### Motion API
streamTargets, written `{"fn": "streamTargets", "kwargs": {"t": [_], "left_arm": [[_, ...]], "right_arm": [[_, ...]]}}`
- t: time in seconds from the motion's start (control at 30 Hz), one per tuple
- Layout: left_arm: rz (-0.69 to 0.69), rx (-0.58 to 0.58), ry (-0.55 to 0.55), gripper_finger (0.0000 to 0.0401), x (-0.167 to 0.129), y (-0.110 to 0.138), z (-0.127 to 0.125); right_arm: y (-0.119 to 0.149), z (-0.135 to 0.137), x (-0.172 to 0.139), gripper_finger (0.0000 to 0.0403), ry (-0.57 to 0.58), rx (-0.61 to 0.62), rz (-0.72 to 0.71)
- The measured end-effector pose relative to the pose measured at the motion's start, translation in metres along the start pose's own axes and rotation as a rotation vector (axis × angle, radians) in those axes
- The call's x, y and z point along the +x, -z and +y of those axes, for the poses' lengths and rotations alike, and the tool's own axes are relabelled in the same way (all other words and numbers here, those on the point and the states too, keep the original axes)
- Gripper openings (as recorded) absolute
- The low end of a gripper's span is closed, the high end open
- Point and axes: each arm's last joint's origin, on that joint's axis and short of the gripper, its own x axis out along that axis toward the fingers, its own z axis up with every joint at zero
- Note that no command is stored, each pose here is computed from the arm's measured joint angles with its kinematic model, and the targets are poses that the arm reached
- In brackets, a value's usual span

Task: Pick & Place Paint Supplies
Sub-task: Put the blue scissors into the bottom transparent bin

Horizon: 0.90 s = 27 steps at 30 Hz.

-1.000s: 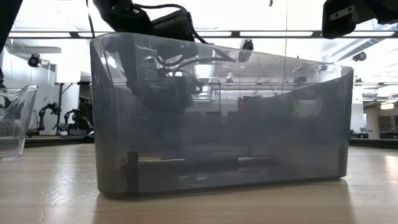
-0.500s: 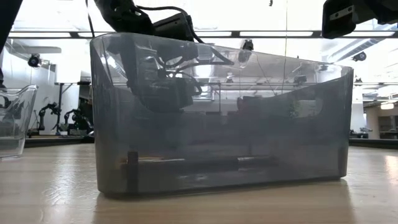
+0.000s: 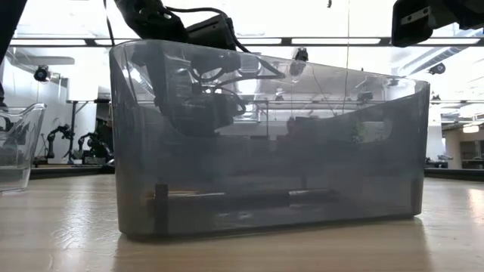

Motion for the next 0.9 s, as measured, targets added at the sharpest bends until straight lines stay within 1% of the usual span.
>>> {"fn": "streamTargets", "kwargs": {"t": [0.37, 0.9], "left_arm": [[-0.006, 0.002, 0.008, 0.0009, 0.0000, -0.0003, -0.0009], [-0.009, 0.007, 0.007, 0.0008, 0.0000, -0.0005, -0.0010]], "right_arm": [[0.0000, -0.0001, 0.0000, 0.0008, 0.001, 0.000, 0.000], [0.0000, -0.0001, 0.0000, 0.0008, 0.000, 0.000, 0.000]]}}
